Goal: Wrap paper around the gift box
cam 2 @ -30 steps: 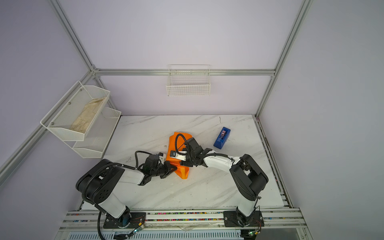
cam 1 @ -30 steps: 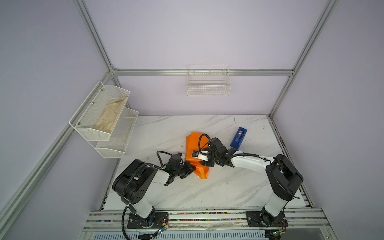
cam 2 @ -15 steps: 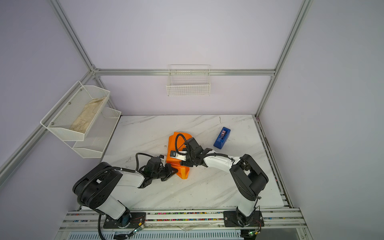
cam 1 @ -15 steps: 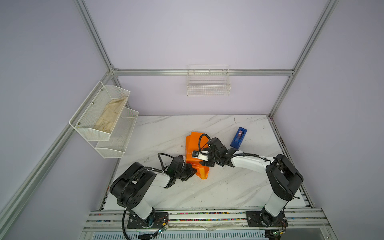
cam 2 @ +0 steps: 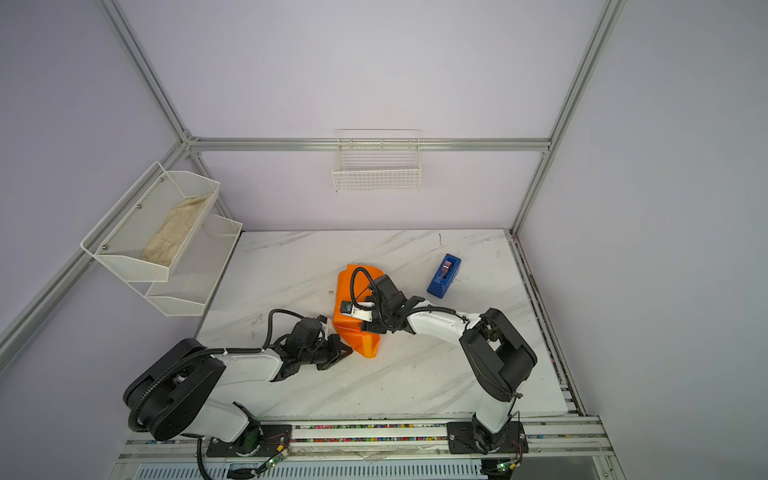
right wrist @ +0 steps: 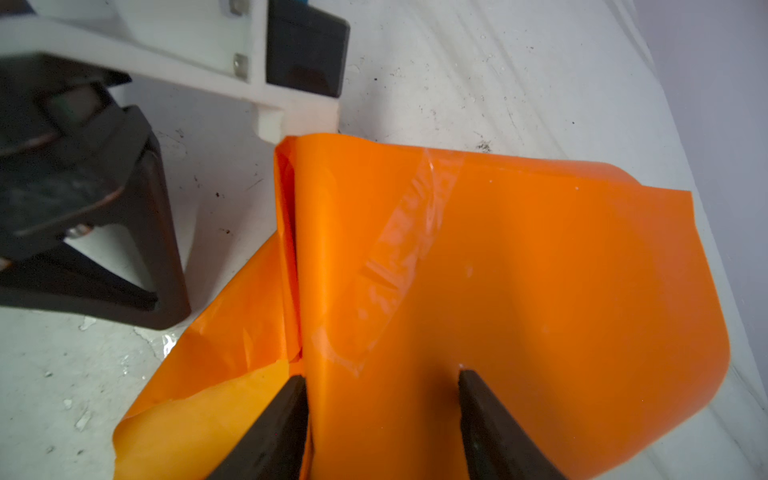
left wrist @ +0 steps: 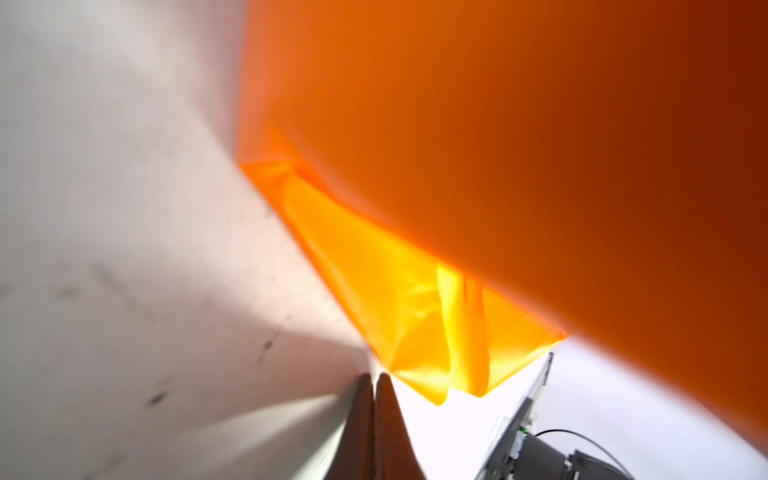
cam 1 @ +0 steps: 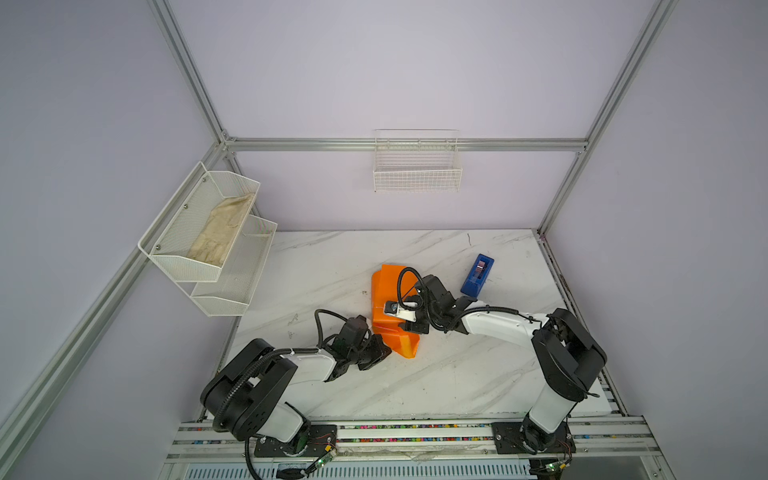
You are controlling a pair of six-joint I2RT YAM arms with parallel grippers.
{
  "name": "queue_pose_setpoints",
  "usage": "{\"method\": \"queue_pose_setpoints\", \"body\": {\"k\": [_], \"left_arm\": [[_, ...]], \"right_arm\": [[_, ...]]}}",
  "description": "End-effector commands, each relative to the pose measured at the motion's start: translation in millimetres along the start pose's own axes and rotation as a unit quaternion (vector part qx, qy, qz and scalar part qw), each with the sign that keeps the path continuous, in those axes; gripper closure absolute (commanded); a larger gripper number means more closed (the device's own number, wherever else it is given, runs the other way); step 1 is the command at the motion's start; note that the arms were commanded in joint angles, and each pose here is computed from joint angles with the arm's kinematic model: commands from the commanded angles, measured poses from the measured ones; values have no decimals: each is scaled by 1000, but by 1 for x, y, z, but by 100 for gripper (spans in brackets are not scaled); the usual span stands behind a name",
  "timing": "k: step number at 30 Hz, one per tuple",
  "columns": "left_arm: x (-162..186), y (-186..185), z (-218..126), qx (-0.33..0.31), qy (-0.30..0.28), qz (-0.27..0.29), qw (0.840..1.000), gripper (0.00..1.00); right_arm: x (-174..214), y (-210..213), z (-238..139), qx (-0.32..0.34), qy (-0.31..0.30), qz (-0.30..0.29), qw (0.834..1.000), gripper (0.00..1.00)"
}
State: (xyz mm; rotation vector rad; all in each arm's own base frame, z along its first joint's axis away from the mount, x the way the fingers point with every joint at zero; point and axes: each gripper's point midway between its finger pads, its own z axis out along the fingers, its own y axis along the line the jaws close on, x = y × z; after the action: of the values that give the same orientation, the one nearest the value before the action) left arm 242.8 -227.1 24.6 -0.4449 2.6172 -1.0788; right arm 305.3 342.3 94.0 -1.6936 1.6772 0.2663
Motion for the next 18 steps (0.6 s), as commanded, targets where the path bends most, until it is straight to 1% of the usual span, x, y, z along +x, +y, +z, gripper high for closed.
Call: {"method": "queue_pose_setpoints", "body": {"k": [1,5,8,12,13,15,18], "left_arm": [[-33,-24,-21,-6,-40,44,998,100],[-55,-38,-35,7,-59,53,997,100],[-65,-47,-37,24,-60,53,997,100],[-70,-56,-31,44,-50,54,996,100],[-69,-50,-23,36,-40,47,997,100],[-68,-47,-17,35,-36,41,998,100],[-66,-42,-11,36,-31,35,998,100]], "right_arm": [[7,17,-7,-34,11,10,999,40],[2,14,-11,-30,5,12,999,40],[-2,12,-16,-26,-2,15,1000,40],[-12,7,-26,-16,-16,18,1000,39],[-14,5,-29,-12,-19,20,1000,39],[-20,2,-37,-4,-28,25,999,39],[-30,-3,-50,8,-44,51,998,38]]}}
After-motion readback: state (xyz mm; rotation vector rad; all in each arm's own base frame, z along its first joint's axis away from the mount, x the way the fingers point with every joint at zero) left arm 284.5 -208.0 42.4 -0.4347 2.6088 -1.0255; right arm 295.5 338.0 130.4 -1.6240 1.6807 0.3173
